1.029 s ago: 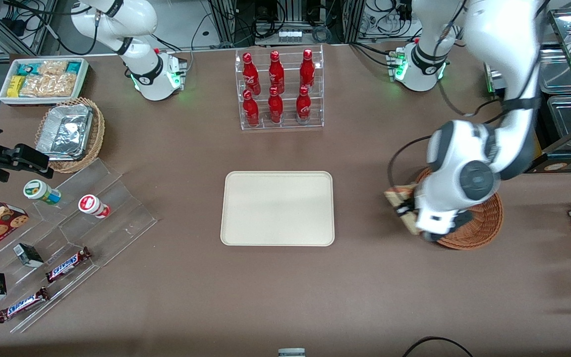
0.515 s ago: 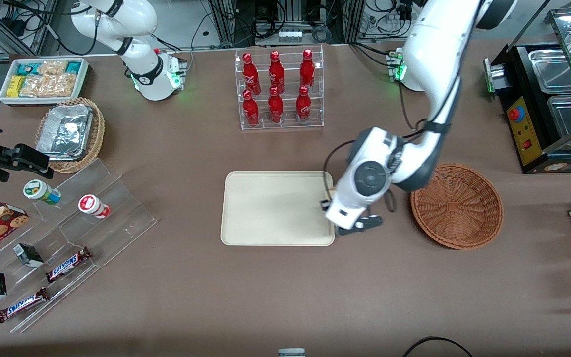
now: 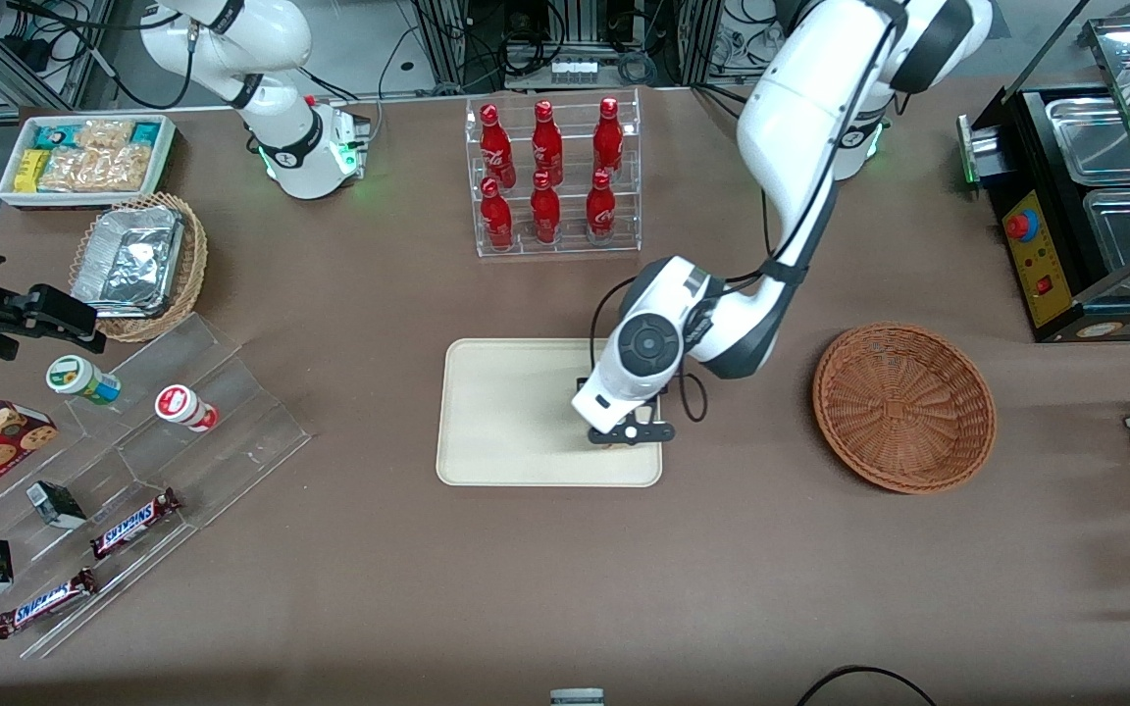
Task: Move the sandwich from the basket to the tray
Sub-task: 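Lift the sandwich and carry it over the cream tray, then lower the sandwich onto the tray and open the left gripper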
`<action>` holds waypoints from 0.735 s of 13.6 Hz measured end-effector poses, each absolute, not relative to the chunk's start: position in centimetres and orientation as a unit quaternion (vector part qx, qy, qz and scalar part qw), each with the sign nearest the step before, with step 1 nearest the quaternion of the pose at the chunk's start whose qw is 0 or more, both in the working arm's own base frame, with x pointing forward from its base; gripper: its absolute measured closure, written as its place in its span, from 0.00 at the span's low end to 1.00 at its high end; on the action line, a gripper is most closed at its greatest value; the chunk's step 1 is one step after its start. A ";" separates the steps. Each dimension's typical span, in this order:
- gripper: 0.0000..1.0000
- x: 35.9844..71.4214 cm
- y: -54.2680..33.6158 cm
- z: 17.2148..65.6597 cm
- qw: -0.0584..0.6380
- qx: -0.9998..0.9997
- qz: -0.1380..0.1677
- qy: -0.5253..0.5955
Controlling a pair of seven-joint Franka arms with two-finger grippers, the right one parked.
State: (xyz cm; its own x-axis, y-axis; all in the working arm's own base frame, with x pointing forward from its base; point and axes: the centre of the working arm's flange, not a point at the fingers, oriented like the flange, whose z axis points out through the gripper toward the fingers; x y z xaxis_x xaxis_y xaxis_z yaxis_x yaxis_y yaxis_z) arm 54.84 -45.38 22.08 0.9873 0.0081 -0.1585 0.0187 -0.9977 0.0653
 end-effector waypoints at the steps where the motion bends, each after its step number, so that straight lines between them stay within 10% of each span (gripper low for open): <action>1: 0.59 54.6 -45.9 21.6 0.033 0.996 -0.080 0.003; 10: 0.52 55.2 -45.9 20.4 0.022 0.997 -0.074 -0.007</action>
State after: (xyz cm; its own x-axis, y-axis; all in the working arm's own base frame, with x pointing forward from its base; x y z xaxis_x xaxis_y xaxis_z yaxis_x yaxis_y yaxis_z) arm 55.21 -45.88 20.43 0.9890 -0.0164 -0.1467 -0.0098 -0.9989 0.0454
